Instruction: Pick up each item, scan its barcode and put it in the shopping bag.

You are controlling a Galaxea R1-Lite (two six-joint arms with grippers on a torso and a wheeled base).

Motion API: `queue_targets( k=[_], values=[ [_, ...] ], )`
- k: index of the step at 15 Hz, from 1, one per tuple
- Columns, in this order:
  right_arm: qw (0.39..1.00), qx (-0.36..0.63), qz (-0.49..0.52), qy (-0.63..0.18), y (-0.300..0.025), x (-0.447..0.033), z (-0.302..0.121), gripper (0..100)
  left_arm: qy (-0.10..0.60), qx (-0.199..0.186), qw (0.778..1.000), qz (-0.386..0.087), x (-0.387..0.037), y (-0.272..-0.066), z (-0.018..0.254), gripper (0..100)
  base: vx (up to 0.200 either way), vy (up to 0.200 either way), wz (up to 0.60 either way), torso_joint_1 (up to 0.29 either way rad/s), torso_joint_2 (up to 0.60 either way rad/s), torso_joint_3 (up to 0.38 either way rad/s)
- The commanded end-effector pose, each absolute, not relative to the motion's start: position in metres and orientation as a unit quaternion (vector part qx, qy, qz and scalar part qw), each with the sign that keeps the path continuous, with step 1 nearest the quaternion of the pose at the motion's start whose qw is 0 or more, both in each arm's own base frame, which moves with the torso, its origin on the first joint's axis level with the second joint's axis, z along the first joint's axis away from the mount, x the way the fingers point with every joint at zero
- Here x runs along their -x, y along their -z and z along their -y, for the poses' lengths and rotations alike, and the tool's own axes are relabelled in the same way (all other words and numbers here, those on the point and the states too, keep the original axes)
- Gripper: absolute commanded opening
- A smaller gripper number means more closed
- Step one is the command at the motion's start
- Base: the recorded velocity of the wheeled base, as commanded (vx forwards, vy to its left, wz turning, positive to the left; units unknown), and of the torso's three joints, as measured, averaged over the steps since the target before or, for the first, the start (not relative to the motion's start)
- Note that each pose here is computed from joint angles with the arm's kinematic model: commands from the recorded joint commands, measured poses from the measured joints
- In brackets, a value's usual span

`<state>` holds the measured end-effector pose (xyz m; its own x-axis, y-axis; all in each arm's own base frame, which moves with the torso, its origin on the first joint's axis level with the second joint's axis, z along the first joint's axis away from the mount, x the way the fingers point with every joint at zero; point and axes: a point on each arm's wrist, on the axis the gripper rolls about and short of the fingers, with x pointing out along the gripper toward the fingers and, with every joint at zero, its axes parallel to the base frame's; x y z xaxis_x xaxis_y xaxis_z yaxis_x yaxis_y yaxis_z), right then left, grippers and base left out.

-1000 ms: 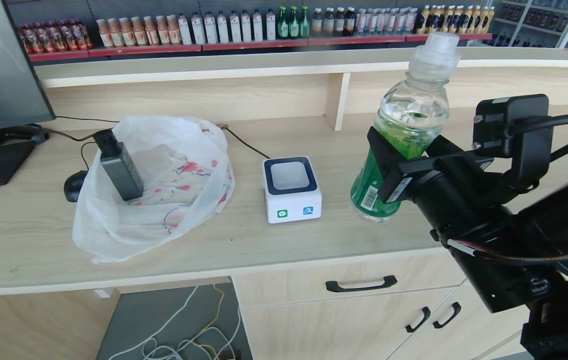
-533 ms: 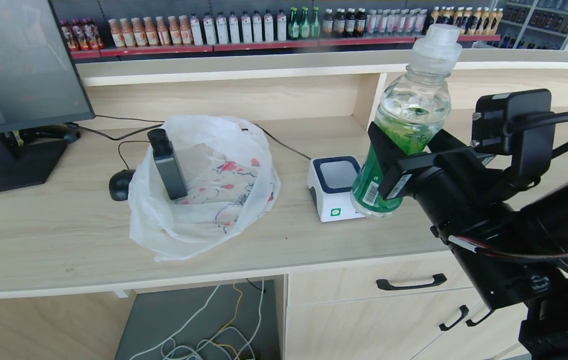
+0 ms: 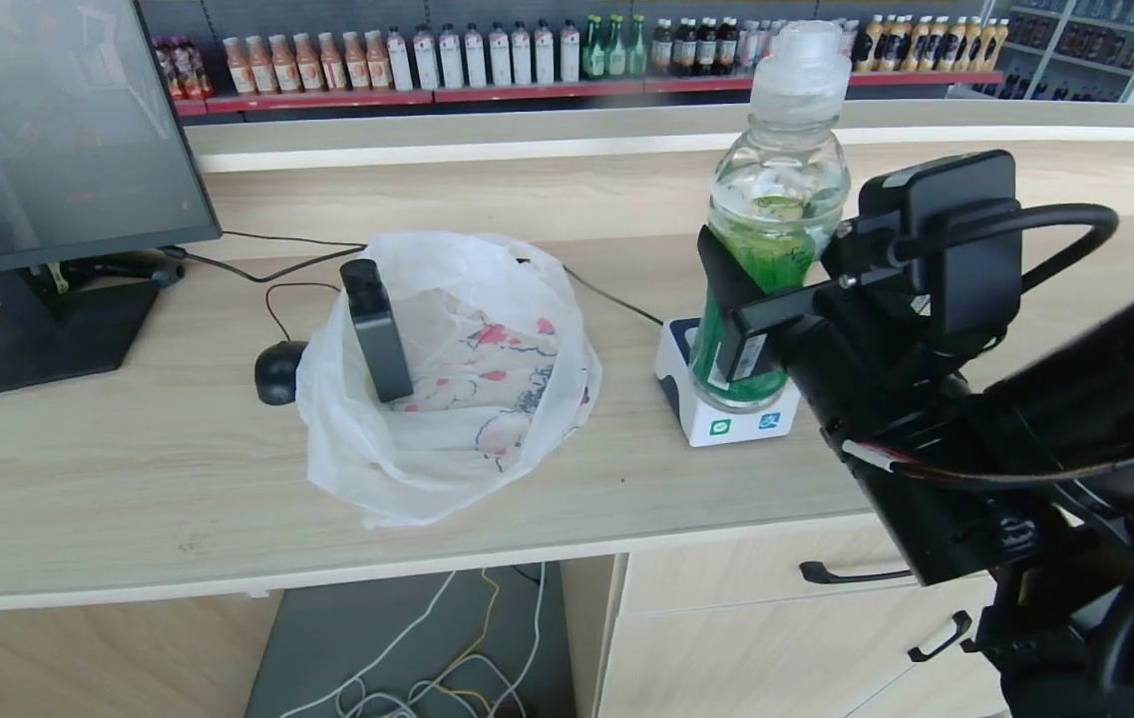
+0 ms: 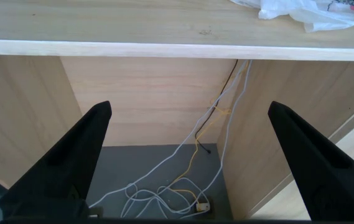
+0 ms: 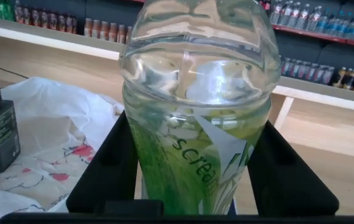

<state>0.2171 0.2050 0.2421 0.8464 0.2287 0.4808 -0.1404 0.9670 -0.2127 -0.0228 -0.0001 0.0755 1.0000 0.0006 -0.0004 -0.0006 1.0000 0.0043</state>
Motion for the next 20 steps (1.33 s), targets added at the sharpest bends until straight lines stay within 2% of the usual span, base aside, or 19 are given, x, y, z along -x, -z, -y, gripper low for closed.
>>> queue_targets(
  k=[1,9,12,17,20],
  values=[
    [0.956,0.103,0.256,-0.096,-0.235,-0.225,-0.215,0,-0.001,-0.002,1.0,0.0,0.023,-0.075,0.0,100,0.0,0.0,0.0,0.0,0.0,0.0],
    [0.943,0.144,0.294,-0.066,-0.244,-0.254,-0.246,0,-0.001,-0.002,1.0,0.0,0.023,-0.075,0.0,100,0.0,0.0,0.0,0.0,0.0,0.0],
    [0.93,0.147,0.334,-0.044,-0.265,-0.263,-0.252,0,-0.001,-0.002,1.0,0.0,0.023,-0.075,0.0,100,0.0,0.0,0.0,0.0,0.0,0.0],
    [0.848,0.304,0.426,-0.084,-0.268,-0.286,-0.225,0,-0.001,-0.002,1.0,0.0,0.023,-0.075,0.0,100,0.0,0.0,0.0,0.0,0.0,0.0],
    [0.827,0.342,0.429,-0.119,-0.255,-0.283,-0.222,0,-0.001,-0.002,1.0,0.0,0.023,-0.075,0.0,100,0.0,0.0,0.0,0.0,0.0,0.0]
  ],
)
